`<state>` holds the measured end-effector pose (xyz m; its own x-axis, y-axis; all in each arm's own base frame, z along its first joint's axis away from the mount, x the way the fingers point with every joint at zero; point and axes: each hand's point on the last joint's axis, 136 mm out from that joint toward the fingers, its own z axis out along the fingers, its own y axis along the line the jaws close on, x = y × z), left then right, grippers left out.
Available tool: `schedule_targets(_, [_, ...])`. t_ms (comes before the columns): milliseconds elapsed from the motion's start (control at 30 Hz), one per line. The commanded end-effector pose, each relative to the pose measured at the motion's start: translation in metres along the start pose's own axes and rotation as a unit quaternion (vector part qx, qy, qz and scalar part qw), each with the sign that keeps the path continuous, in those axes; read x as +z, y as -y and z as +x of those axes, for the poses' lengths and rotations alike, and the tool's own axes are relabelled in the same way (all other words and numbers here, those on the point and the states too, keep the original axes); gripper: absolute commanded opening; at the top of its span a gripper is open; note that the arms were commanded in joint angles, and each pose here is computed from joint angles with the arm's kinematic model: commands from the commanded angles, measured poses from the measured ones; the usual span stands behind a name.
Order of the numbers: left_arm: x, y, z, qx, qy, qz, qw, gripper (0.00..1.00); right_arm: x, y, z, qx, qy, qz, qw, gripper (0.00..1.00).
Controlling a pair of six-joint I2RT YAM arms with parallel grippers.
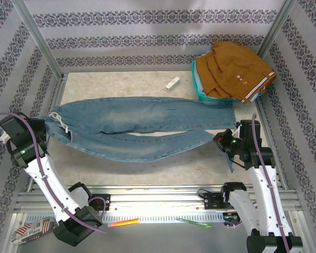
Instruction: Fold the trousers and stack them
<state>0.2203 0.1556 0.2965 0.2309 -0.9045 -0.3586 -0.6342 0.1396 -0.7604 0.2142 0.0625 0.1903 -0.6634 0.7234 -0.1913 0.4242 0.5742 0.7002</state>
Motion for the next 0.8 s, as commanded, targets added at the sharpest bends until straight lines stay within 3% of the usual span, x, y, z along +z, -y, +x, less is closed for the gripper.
schedule_targets(0, [-0.026,0.006,-0.009,0.032,0.026,-0.015,0.999,0.00,-0.028,-0.010,0.013,-0.035,0.001,-0.020,0.999,0.00])
schedule_targets(233, [-0.038,0.018,-0.020,0.068,0.042,-0.021,0.997,0.00,-0.068,0.005,0.041,-0.070,0.012,-0.006,0.997,0.00])
schedule_targets(367, [-0.024,0.017,-0.022,0.075,0.038,-0.026,0.996,0.00,-0.066,0.009,0.038,-0.076,0.019,0.003,0.997,0.00])
schedule_targets(767, [0.078,0.043,-0.063,0.069,0.029,-0.040,0.996,0.00,0.021,-0.020,-0.065,-0.138,0.011,0.079,0.987,0.00])
